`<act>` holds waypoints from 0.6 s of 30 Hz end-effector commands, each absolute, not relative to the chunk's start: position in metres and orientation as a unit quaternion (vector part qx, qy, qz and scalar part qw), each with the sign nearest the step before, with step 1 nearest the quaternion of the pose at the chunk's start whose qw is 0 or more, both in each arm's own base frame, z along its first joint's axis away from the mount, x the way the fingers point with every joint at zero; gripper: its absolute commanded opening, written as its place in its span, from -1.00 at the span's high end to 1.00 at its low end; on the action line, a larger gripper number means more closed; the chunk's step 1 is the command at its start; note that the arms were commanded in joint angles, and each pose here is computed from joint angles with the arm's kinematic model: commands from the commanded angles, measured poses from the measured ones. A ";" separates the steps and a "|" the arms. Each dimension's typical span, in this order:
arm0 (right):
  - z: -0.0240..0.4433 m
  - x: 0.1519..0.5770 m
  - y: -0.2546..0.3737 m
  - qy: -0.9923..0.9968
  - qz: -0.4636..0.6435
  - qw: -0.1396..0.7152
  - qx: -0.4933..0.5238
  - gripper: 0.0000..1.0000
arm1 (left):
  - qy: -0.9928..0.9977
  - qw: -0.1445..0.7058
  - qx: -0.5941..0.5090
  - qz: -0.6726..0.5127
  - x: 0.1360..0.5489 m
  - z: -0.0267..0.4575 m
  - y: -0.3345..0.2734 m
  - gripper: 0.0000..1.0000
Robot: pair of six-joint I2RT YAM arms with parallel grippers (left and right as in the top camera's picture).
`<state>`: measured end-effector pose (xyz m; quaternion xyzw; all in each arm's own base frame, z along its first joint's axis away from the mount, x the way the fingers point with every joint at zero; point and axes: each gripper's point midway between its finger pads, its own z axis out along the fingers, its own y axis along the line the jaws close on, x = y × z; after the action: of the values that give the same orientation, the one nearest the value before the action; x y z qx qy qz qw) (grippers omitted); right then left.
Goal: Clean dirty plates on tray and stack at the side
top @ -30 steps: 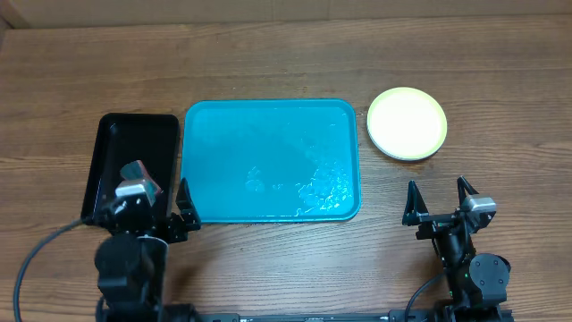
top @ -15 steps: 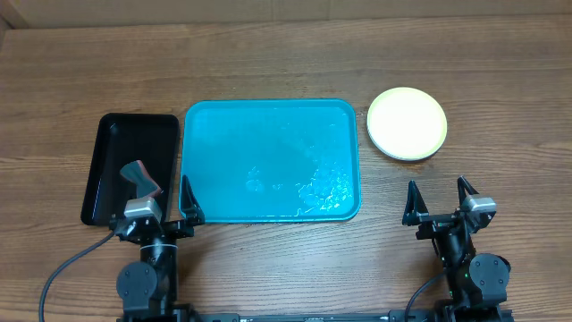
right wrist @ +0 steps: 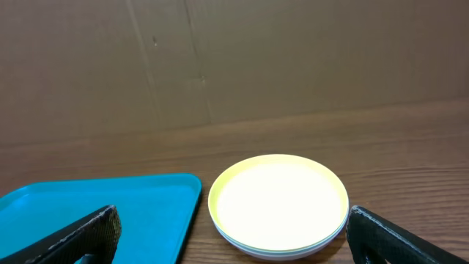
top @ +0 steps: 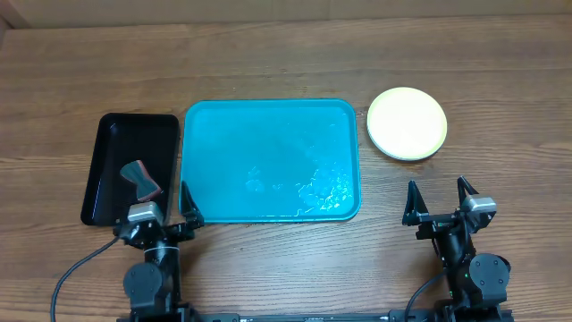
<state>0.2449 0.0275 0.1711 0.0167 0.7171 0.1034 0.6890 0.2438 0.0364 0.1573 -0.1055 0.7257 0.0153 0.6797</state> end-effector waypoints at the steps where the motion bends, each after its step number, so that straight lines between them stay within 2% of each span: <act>1: 0.170 0.245 0.027 0.715 0.104 0.691 0.019 -1.00 | 0.729 0.680 -0.079 0.033 0.244 0.157 0.035 -1.00; 9: 0.170 0.245 0.027 0.715 0.104 0.691 0.019 -1.00 | 0.733 0.677 -0.028 0.054 0.244 0.156 0.028 -0.99; 18: 0.170 0.245 0.027 0.715 0.104 0.691 0.019 -1.00 | 0.733 0.677 -0.027 0.057 0.244 0.156 0.029 -0.99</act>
<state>0.2449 0.0274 0.1711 0.0170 0.7171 0.1034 0.6890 0.2445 0.0304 0.1550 -0.0421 0.7354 0.0503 0.6745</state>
